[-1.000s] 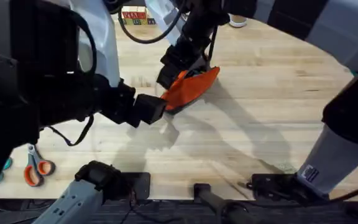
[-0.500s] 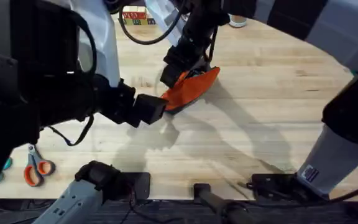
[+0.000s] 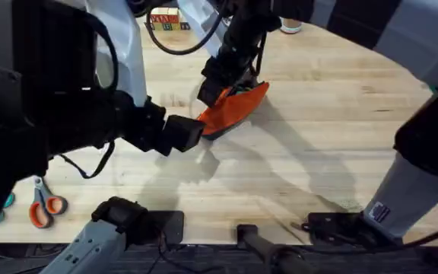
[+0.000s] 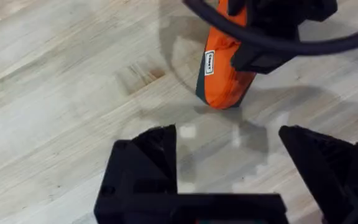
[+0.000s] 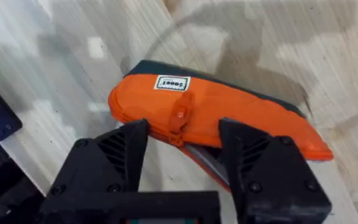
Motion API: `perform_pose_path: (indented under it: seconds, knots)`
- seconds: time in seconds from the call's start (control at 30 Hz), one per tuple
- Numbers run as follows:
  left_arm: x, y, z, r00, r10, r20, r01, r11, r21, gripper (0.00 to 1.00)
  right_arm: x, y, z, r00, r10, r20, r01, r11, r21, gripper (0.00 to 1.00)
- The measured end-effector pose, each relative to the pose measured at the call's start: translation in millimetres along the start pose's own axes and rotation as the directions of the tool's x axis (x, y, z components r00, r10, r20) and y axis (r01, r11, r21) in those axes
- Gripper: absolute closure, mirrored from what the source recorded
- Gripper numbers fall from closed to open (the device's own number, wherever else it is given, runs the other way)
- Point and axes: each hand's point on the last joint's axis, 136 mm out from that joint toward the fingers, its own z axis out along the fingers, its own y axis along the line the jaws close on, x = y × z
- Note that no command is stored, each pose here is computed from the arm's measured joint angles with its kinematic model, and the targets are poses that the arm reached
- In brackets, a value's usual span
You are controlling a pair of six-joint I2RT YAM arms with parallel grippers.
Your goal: Unzip the bag, pick up the pens from the table one at a time and place them inside, then zip the bag closed.
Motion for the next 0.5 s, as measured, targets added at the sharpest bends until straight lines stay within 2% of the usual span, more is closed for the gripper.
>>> perform_pose_path:
  seconds: [0.5]
  knots:
    - [0.0,0.0,0.0,1.000,0.000,0.000,0.000,1.000,0.000,0.008,1.9,0.2,1.1,1.000,0.001,-0.007,-0.001,1.000,0.000,0.320]
